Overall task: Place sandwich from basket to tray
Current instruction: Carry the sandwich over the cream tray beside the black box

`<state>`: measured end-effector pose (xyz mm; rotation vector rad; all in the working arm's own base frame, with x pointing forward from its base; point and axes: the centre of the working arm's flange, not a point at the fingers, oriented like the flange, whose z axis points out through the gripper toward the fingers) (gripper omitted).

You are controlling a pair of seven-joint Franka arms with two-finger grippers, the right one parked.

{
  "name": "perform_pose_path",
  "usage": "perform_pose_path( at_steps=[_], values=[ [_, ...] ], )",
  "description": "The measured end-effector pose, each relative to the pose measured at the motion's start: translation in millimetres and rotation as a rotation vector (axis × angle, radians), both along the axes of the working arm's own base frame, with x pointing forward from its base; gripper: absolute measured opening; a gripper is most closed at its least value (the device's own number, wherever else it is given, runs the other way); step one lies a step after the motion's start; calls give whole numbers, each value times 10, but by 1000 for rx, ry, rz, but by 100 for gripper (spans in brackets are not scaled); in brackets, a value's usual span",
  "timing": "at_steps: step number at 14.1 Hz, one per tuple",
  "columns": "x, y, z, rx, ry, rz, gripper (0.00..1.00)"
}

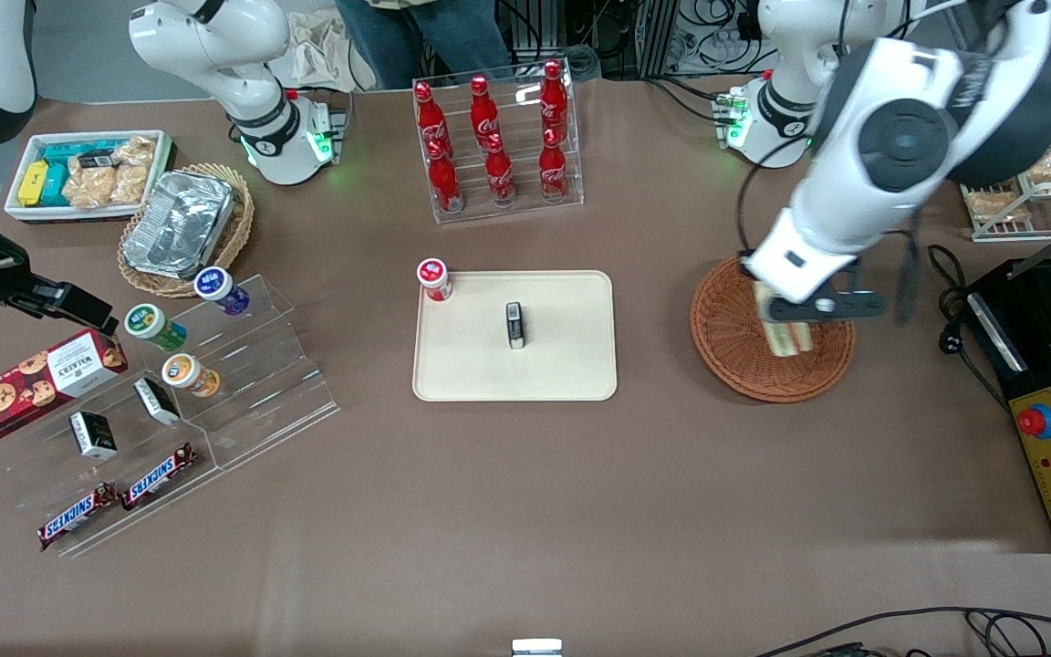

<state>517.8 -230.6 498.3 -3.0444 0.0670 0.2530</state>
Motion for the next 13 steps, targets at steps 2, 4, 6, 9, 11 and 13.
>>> perform_pose_path(
  at_steps=[2, 4, 6, 9, 11, 13],
  values=[
    [-42, -262, -123, -52, 23, -23, 15],
    [-32, -512, -226, -112, 5, -35, 15],
    [-55, -821, -379, -141, -25, -33, 15],
    [-138, -1249, -808, -184, -71, -51, 15],
    [-200, -1441, -1144, -203, -77, -70, 15],
    [-166, -1509, -1415, -221, -85, -69, 15]
  ],
)
